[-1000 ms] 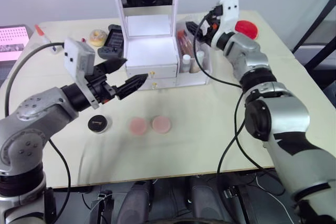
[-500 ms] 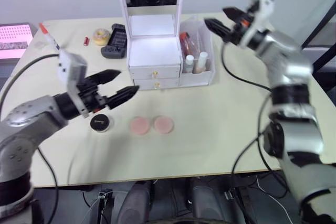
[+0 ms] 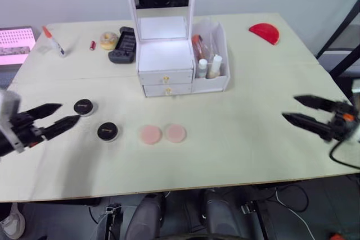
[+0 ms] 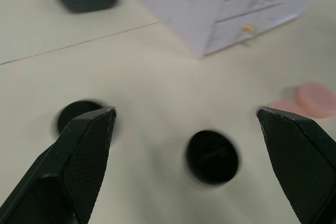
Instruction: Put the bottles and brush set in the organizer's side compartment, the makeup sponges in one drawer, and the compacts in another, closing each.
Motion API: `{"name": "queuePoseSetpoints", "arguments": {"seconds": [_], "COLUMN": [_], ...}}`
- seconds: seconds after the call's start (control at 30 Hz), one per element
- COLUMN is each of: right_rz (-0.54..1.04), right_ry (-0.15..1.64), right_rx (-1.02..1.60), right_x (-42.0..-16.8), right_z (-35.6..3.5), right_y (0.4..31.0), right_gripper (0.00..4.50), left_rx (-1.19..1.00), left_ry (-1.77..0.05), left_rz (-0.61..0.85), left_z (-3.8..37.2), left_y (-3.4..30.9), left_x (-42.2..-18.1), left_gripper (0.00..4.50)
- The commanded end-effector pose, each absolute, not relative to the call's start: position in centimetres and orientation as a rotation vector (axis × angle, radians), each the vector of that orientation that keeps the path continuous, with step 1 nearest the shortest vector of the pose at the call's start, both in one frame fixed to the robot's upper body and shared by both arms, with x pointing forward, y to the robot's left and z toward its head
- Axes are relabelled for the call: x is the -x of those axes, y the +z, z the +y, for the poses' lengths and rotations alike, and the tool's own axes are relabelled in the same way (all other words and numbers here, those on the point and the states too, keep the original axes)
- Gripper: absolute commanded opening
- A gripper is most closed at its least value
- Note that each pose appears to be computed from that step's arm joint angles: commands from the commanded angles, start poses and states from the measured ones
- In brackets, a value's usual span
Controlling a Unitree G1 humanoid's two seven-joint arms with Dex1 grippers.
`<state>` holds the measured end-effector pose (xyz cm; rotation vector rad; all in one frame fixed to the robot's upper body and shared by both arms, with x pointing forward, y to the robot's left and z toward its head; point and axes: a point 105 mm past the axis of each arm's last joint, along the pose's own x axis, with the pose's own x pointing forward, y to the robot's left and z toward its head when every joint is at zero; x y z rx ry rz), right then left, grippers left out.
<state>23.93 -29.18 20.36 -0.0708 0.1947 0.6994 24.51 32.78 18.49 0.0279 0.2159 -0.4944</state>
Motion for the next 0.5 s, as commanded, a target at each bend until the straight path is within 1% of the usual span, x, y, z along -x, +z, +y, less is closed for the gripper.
{"name": "queuePoseSetpoints", "arguments": {"seconds": [0.03, 0.13, 0.23, 0.5], "right_rz": [0.138, 0.154, 0.152, 0.145], "right_ry": [0.591, 0.575, 0.591, 0.603], "right_rx": [0.147, 0.143, 0.147, 0.139], "right_x": [-22.9, -22.4, -22.6, -22.9], "right_z": [-31.9, -32.4, -31.6, -31.0], "right_y": [21.9, 21.0, 20.7, 20.8], "right_gripper": [4.42, 4.42, 4.42, 4.42], "left_rx": [-0.082, -0.083, -0.072, -0.084], "left_ry": [-0.434, -0.401, -0.412, -0.451], "left_rz": [0.215, 0.252, 0.235, 0.223], "left_z": [35.2, 36.3, 35.8, 34.1], "left_y": [18.8, 17.5, 17.6, 18.2], "left_x": [-23.8, -23.0, -23.0, -23.4], "left_gripper": [4.50, 4.50, 4.50, 4.50]}}
